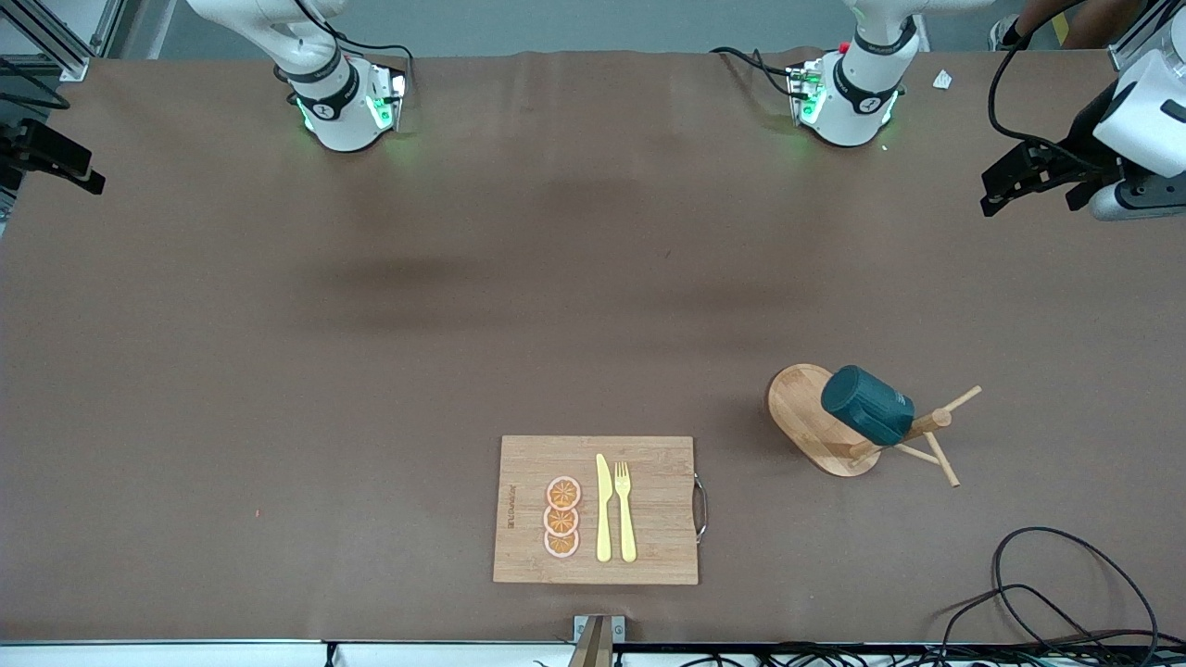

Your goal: Transfer cup from left to right arm and place

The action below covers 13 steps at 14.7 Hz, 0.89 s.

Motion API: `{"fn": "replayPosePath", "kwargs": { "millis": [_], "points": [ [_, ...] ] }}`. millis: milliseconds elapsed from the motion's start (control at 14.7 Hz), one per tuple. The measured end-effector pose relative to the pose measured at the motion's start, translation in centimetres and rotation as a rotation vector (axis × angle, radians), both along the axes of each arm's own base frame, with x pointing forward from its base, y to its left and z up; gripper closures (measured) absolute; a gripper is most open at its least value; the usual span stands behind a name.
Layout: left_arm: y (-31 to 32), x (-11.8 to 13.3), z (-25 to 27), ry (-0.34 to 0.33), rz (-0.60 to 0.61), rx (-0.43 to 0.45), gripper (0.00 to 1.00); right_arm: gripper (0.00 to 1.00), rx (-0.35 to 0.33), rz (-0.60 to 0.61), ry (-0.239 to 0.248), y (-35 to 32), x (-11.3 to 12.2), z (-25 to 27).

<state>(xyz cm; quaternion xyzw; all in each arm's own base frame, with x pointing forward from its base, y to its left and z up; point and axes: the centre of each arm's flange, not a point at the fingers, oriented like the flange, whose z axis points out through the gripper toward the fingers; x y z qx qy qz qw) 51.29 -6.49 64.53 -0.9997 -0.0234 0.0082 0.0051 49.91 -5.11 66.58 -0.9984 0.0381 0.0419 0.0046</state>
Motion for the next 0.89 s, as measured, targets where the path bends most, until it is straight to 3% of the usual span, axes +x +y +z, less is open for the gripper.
{"fn": "replayPosePath", "kwargs": {
  "millis": [341, 477, 681, 885],
  "points": [
    [0.4, 0.5, 0.4, -0.008, 0.005, -0.004, 0.00, 0.00, 0.000, 0.000, 0.000, 0.0, 0.0, 0.0],
    [0.9, 1.8, 0.1, -0.002, 0.027, -0.055, 0.00, 0.00, 0.000, 0.000, 0.000, 0.0, 0.0, 0.0],
    [2.2, 4.3, -2.4, 0.056, 0.181, -0.181, 0.00, 0.00, 0.000, 0.001, 0.000, 0.0, 0.0, 0.0],
    [3.0, 6.7, -5.2, 0.088, 0.334, -0.219, 0.00, 0.00, 0.000, 0.001, 0.000, 0.0, 0.0, 0.0]
  ]
}}
